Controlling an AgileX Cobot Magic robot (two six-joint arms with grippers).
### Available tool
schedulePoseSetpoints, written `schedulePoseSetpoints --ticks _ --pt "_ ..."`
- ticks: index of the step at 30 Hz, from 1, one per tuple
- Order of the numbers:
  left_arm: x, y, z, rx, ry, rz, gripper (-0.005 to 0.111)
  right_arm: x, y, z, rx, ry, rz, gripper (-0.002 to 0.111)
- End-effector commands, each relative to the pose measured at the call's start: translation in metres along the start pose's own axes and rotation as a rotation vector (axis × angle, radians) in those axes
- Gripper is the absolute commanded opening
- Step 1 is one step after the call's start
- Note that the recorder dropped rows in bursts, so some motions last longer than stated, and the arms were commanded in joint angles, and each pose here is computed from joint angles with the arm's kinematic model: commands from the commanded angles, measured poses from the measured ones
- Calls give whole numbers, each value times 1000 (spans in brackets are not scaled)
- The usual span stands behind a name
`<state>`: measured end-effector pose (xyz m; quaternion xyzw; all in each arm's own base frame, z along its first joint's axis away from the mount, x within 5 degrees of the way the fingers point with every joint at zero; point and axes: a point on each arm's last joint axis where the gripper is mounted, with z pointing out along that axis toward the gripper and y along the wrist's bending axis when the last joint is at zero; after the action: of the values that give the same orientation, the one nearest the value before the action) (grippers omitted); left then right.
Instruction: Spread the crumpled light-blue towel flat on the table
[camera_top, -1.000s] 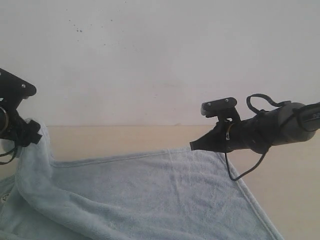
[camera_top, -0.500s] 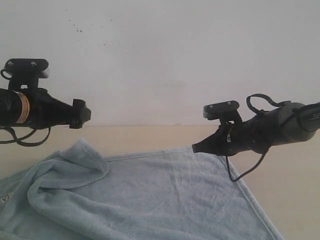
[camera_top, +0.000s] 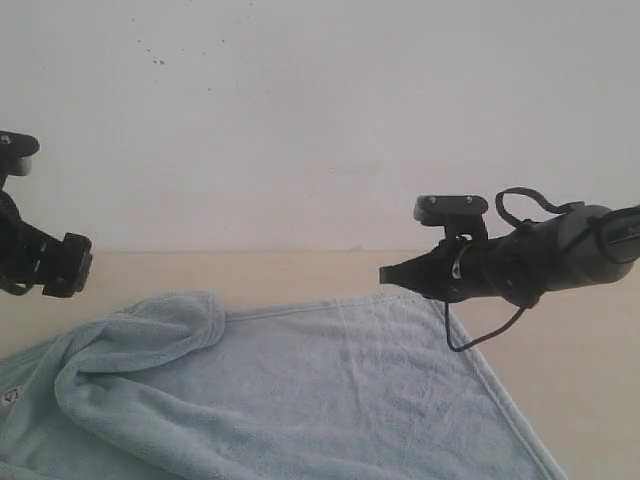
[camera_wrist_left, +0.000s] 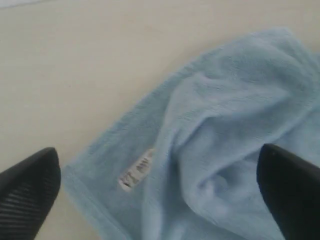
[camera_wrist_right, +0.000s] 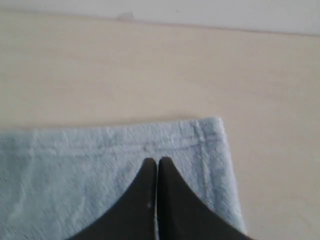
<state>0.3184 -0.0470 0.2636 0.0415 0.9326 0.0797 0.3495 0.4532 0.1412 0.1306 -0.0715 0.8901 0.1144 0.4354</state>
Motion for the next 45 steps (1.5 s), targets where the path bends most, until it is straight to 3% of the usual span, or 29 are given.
schedulePoseSetpoints --ticks 1,4,8,13,16,20,29,39,45 --pt "4 -16 -25 243 26 39 109 -9 4 4 -107 -138 102 0" --pt "1 -26 -28 358 -12 42 109 -5 4 9 -118 -144 123 0" --pt "-5 -38 -17 453 -60 -36 109 1 3 13 -116 -130 120 0" --pt "0 -54 9 550 -17 -77 109 1 3 13 -106 -132 9 0" --pt "6 -61 28 575 26 -86 109 3 1 13 -86 -106 -10 0" --pt "11 -69 40 621 86 -187 109 11 -4 14 -31 -24 -13 0" --pt "0 -73 28 711 47 -141 109 10 -1 17 -71 -79 -81 0" --pt "-3 -74 27 721 37 -176 109 53 -8 45 -60 27 -54 0" --pt "-3 -74 27 719 29 -164 109 52 -29 44 -14 39 -19 0"
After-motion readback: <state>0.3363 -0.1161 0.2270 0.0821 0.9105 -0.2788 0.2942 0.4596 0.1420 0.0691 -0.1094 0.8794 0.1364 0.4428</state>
